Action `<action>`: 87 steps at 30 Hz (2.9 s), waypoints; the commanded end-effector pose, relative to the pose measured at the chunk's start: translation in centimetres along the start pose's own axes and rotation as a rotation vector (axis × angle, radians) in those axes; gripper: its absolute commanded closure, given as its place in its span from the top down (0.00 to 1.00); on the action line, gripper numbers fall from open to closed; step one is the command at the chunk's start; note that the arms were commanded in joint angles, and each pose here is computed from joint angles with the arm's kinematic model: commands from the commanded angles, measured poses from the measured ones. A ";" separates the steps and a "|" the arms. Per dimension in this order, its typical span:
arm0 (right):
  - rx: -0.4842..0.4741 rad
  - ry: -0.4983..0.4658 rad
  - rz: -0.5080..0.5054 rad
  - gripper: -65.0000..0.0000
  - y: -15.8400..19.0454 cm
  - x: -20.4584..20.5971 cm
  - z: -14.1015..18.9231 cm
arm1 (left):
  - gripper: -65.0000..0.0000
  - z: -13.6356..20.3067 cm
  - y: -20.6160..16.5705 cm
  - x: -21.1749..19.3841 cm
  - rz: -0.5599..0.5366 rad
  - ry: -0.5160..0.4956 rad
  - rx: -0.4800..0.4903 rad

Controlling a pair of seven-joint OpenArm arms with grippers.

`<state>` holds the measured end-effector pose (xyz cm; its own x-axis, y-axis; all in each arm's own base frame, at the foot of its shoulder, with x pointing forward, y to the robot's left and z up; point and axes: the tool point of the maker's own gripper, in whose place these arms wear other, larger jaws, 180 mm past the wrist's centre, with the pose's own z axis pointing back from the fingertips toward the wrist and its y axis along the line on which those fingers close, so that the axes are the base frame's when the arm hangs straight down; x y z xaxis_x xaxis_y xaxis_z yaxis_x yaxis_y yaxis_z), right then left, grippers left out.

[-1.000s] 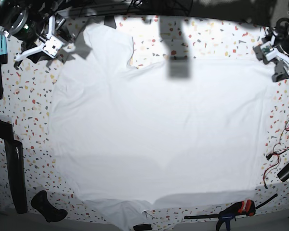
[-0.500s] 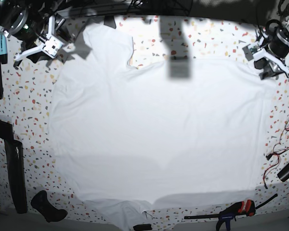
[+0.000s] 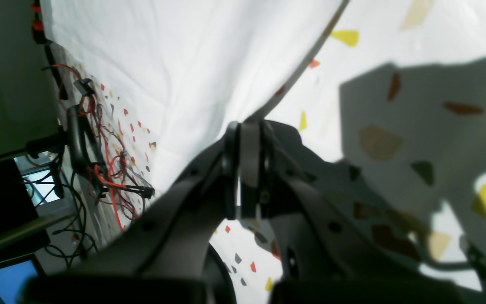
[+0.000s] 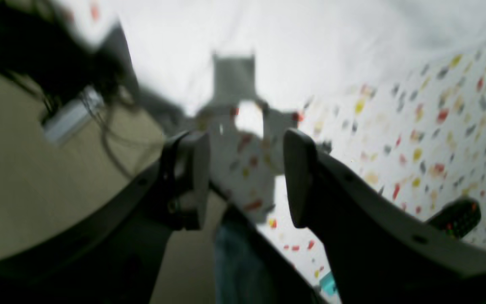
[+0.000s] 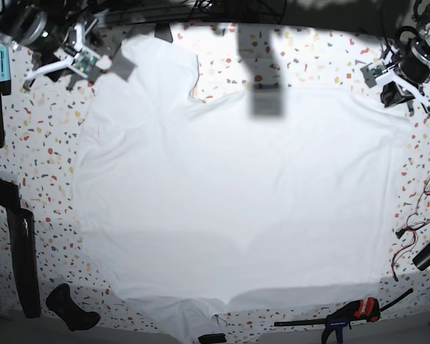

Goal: Fold the T-shirt properly
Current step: 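Lower both grippers toward the shirt's shoulder corners, then grasp the shirt's shoulder edges with both grippers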

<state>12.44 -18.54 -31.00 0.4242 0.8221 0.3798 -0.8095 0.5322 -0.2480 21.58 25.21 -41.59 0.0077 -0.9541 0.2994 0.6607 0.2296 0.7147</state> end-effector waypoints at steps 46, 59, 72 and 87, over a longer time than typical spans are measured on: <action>0.100 -0.031 0.234 0.37 5.7 0.4 -7.5 | 0.00 0.1 1.2 0.1 -0.014 -0.009 0.034; 0.026 -0.008 0.187 0.00 4.3 -0.4 -8.1 | 0.00 0.1 1.4 0.1 -0.015 -0.009 0.048; -0.137 -0.099 0.171 0.00 -0.7 3.4 -7.6 | 0.00 0.4 3.0 2.6 -0.034 -0.145 0.139; -0.346 -0.440 -0.001 0.00 -9.0 15.8 -6.5 | 0.00 -1.9 7.2 4.9 0.214 -0.173 0.296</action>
<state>28.51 -9.02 -29.80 0.1870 0.7061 0.6830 -0.6188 0.6246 -0.4764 27.26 21.51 -37.41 0.0118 -0.8325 0.5540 0.4417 0.5014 0.7440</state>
